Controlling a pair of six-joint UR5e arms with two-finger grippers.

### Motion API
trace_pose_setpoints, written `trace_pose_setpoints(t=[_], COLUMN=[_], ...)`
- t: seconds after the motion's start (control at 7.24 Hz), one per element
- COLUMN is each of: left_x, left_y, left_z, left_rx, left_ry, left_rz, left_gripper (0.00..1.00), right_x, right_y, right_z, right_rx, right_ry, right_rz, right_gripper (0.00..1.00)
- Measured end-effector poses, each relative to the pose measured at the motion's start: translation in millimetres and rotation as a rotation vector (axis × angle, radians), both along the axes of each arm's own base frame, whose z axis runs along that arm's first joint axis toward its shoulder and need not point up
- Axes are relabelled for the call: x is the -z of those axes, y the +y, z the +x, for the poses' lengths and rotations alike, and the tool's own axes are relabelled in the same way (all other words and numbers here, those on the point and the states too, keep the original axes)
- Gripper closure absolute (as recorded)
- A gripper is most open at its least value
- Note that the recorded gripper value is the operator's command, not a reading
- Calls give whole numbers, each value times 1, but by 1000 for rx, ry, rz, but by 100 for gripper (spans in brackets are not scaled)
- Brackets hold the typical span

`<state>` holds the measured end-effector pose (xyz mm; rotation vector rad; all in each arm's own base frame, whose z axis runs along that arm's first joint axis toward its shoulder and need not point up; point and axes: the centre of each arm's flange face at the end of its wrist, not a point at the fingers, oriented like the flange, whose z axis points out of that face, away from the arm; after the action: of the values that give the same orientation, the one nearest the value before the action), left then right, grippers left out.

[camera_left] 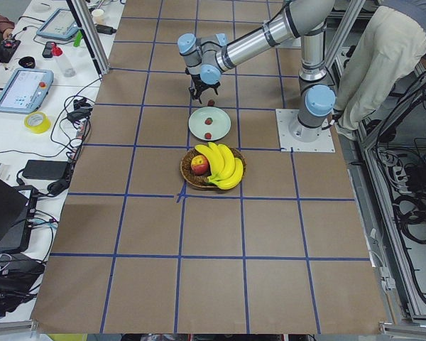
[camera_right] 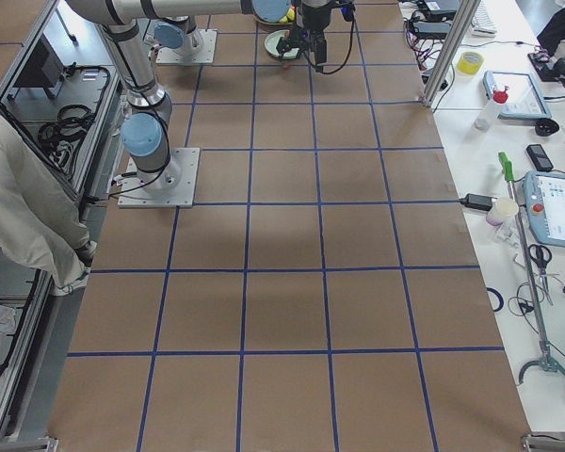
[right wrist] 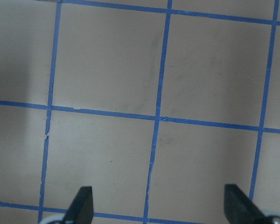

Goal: Collect all strawberries into plate
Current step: 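Lower the left gripper and close it on the strawberry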

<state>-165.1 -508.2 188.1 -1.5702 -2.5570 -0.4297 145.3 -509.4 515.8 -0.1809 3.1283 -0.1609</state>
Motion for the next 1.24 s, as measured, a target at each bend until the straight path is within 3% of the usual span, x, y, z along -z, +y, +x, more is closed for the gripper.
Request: trace_pose_setpoints(t=[0.69, 0.97, 1.1, 1.24], left_x=[19, 24, 24, 23], left_y=[13, 19, 19, 19], left_z=[-3, -1, -1, -1], left_rx=[50, 64, 65, 65], left_ry=[-6, -18, -19, -19], left_rz=[24, 36, 37, 35], left_gripper=[19, 91, 100, 100], right_x=[0, 0, 0, 0], right_y=[0, 0, 0, 0], right_z=[0, 0, 0, 0], right_rx=[0, 0, 0, 0], right_ry=[0, 0, 0, 0], right_rz=[0, 0, 0, 2], right_gripper=[0, 0, 0, 0])
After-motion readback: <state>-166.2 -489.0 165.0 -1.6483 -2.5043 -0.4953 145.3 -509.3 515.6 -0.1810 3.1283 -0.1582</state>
